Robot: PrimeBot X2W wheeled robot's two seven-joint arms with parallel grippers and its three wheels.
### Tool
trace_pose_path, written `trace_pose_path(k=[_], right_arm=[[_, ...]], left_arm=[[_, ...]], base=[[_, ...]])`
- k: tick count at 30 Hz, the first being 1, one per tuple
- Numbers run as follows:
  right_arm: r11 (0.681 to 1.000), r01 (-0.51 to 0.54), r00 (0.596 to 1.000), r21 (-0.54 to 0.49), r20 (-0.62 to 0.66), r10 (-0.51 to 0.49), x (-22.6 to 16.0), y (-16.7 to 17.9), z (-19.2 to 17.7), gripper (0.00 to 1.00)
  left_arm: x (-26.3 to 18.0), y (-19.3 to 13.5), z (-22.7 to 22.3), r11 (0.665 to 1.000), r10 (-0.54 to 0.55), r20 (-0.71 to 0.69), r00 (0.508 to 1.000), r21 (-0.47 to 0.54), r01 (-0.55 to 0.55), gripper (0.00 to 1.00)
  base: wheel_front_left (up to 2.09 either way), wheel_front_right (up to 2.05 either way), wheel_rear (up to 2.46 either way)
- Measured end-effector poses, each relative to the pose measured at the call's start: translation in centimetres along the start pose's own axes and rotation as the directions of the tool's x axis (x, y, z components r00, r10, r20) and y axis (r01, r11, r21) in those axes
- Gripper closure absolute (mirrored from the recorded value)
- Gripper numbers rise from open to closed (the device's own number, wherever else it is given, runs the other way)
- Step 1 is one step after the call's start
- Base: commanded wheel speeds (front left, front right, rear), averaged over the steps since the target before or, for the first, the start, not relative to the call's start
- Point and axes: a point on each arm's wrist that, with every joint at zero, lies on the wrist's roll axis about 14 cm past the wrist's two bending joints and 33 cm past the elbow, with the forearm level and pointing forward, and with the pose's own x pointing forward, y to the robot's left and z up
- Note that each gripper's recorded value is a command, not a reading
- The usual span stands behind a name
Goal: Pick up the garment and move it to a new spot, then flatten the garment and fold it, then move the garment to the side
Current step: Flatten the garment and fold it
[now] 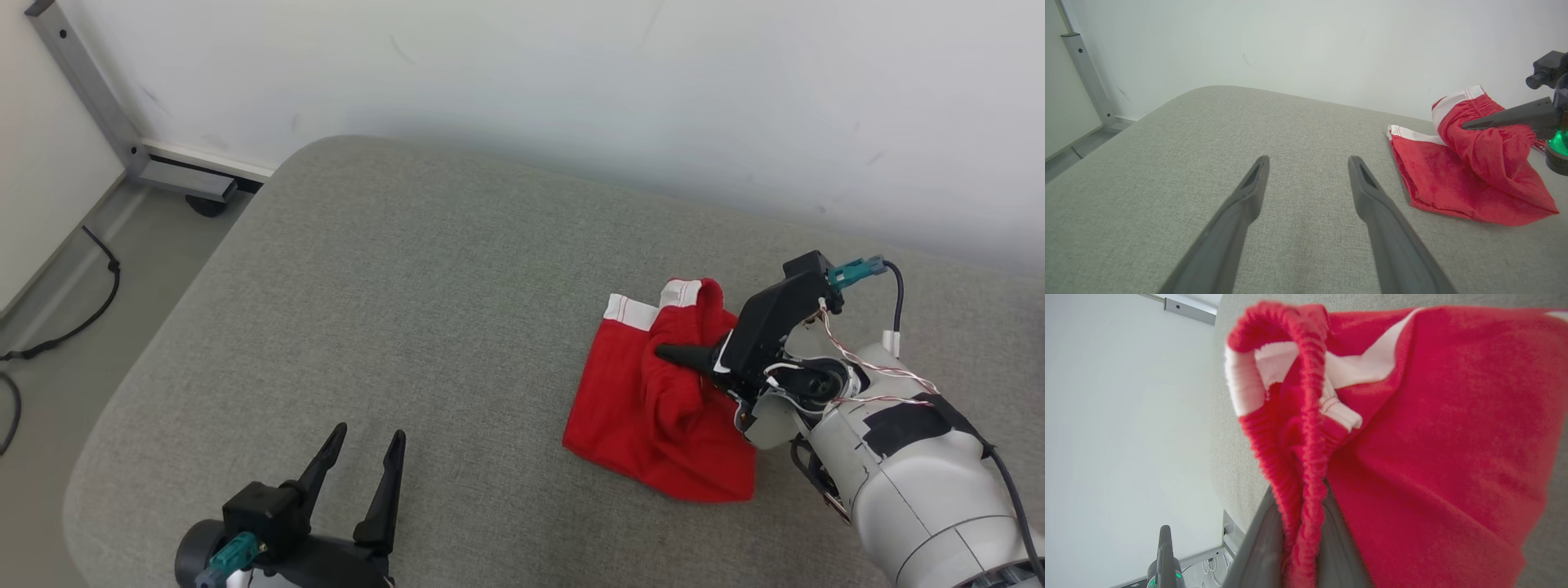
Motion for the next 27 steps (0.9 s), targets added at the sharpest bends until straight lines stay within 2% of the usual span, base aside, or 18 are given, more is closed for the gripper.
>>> trace_pose_path(k=[6, 7, 9, 19, 22, 24, 27], right_arm=[[1.000, 0.011, 1.000, 0.009, -0.009, -0.011, 0.7, -0.4, -0.7, 1.00], [1.000, 0.015, 1.000, 0.008, -0.003, -0.015, 0.7, -0.5, -0.6, 0.91], [1.000, 0.021, 1.000, 0.002, 0.013, -0.021, 0.7, -0.6, -0.4, 0.00], [1.000, 0.001, 0.996, -0.003, 0.088, -0.001, -0.5, -0.2, 0.9, 0.00], [1.000, -0.023, 0.987, -0.016, 0.158, 0.025, -1.2, 0.5, 2.3, 0.00], [0.996, 0.007, 0.971, -0.090, 0.238, 0.015, -2.5, -0.1, 3.9, 0.00], [0.992, 0.052, 0.950, -0.115, 0.311, -0.014, -4.0, -2.1, 4.8, 0.00]], left_arm=[[0.1, 0.2, 0.2, 1.000, 0.005, 0.007, 1.000, 0.002, -0.005, 0.00], [0.1, 0.2, 0.1, 1.000, 0.005, 0.005, 1.000, 0.002, -0.005, 0.00], [0.2, 0.3, 0.1, 1.000, 0.006, 0.003, 1.000, 0.004, -0.006, 0.00], [0.8, -0.1, 0.2, 1.000, -0.021, 0.005, 1.000, 0.021, 0.021, 0.00], [1.1, -0.4, 0.4, 0.999, -0.032, 0.011, 0.999, 0.025, 0.031, 0.00], [1.4, -0.5, 0.7, 0.999, -0.036, 0.019, 0.999, 0.032, 0.035, 0.00], [1.6, -0.7, 1.0, 0.998, -0.043, 0.028, 0.999, 0.038, 0.042, 0.00]], base=[[0.00, 0.00, 0.00], [0.00, 0.00, 0.00], [0.00, 0.00, 0.00], [0.00, 0.00, 0.00], [0.00, 0.00, 0.00], [0.00, 0.00, 0.00], [0.00, 0.00, 0.00]])
